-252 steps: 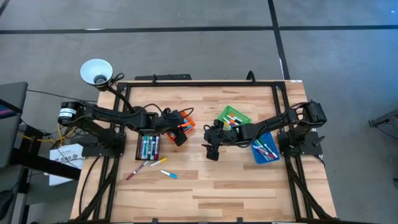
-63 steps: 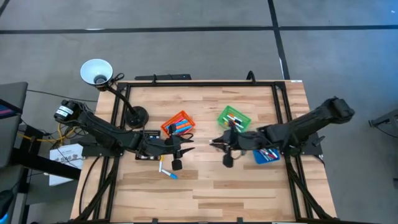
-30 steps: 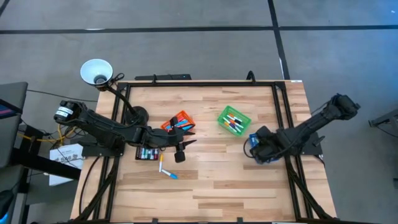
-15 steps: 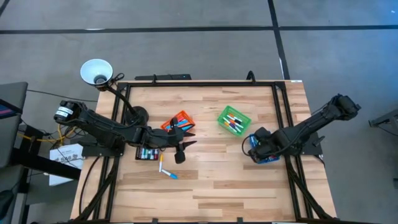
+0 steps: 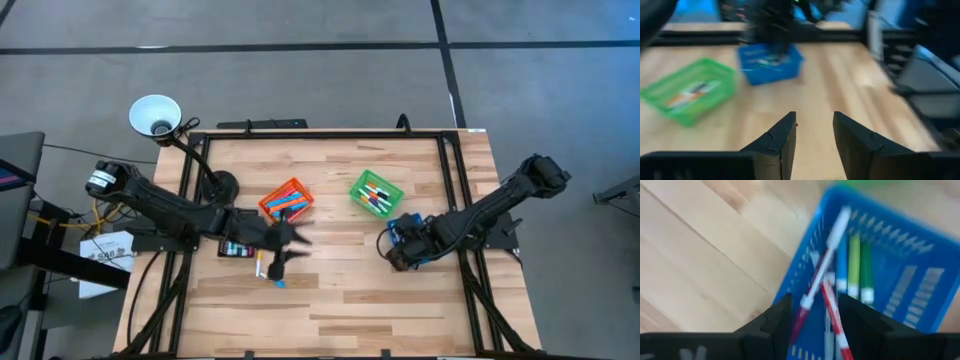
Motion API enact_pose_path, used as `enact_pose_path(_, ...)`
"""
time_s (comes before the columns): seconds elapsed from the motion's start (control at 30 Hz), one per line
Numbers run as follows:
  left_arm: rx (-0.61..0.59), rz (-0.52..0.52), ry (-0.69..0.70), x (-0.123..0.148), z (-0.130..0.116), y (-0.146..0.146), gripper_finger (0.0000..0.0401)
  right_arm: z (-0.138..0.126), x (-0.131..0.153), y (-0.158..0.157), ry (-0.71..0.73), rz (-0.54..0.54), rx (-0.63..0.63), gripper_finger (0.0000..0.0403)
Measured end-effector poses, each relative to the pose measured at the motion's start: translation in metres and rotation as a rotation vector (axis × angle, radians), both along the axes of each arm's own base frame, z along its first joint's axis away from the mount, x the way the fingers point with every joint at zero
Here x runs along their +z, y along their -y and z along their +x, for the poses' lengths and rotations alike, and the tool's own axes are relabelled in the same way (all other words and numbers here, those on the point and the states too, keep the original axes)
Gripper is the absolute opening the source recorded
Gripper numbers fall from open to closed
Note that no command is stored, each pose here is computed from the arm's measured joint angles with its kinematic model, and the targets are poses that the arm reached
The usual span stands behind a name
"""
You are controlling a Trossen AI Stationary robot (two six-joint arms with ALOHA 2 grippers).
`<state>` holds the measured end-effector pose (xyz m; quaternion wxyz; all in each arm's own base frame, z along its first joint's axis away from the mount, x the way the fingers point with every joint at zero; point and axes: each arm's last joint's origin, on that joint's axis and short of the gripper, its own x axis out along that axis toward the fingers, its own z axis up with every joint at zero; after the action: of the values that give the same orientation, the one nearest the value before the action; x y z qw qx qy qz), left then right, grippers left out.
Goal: Pick & Place Markers
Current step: Put the light blue pen into the green bin
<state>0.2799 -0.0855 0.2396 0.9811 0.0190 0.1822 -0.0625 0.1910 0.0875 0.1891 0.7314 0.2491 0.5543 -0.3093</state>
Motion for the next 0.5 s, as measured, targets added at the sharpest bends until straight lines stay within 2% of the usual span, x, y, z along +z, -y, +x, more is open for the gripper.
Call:
enact_pose_path(0.17, -0.140, 0.020, -0.084, -0.007, -0.016, 0.033, 0.0110, 0.013, 0.025, -0.003, 0.095, -0.084, 0.061, 0.0152)
enact_pose_path(0.27, -0.180, 0.029, -0.189, -0.016, -0.028, 0.046, 0.0107, 0.019, 0.043, -0.005, 0.128, -0.114, 0.116, 0.0152)
enact_pose_path(0.33, -0.175, 0.028, -0.283, -0.024, -0.035, 0.049, 0.0108, 0.023, 0.052, -0.006, 0.162, -0.144, 0.146, 0.0150)
enact_pose_path(0.5, -0.076, 0.021, -0.533, -0.050, -0.045, 0.046, 0.0121, 0.036, 0.061, -0.010, 0.319, -0.210, 0.178, 0.0151)
